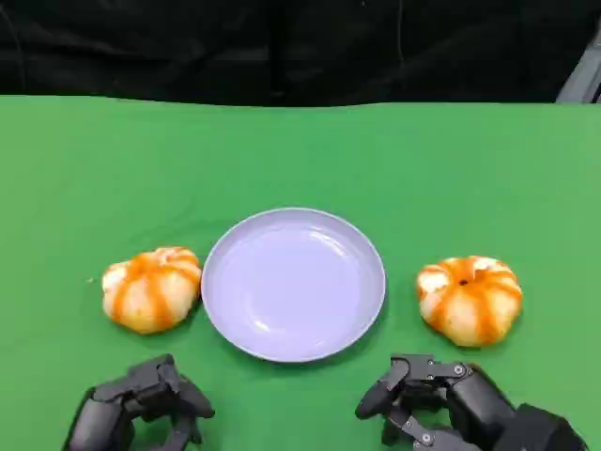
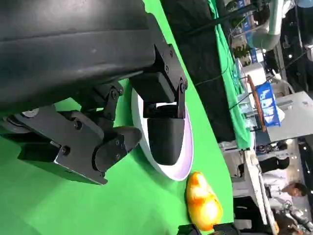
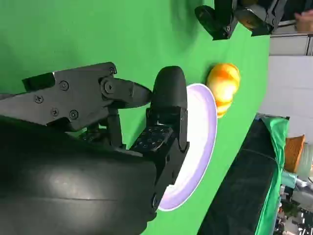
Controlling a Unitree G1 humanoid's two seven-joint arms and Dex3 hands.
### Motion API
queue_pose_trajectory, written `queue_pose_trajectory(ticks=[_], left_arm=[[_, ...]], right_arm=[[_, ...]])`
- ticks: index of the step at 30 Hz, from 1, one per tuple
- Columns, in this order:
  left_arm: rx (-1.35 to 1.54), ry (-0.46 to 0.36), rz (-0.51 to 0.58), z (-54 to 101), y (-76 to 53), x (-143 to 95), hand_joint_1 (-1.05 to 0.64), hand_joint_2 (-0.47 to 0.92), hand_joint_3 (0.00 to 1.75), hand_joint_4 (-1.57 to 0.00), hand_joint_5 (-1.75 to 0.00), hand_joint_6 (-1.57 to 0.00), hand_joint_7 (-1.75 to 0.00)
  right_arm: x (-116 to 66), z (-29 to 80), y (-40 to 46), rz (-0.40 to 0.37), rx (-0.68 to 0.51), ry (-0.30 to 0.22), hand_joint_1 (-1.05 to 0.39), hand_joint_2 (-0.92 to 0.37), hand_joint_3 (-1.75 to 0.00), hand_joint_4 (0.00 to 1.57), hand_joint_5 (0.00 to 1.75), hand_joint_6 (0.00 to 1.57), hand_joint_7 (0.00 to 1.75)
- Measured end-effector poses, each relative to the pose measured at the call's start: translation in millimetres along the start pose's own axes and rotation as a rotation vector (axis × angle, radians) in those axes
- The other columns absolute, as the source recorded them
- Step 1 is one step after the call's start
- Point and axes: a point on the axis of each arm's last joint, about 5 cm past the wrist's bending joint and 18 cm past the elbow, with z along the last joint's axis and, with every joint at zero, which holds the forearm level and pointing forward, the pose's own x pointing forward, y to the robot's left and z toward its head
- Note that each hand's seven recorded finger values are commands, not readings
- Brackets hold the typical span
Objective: Grasp the bread from the table and place it into the plate.
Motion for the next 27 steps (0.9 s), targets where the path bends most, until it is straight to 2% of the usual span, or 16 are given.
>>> queue_pose_trajectory(ticks=[27], left_arm=[[0.001, 0.0, -0.001, 0.0, 0.1, 0.0, 0.01, 0.62, 0.98, -0.8, -1.57, -0.84, -1.25]], right_arm=[[0.8, 0.4, -0.1, -0.003, -0.002, -0.007, -0.09, -0.92, -0.47, 0.71, 1.44, 0.83, 0.96]])
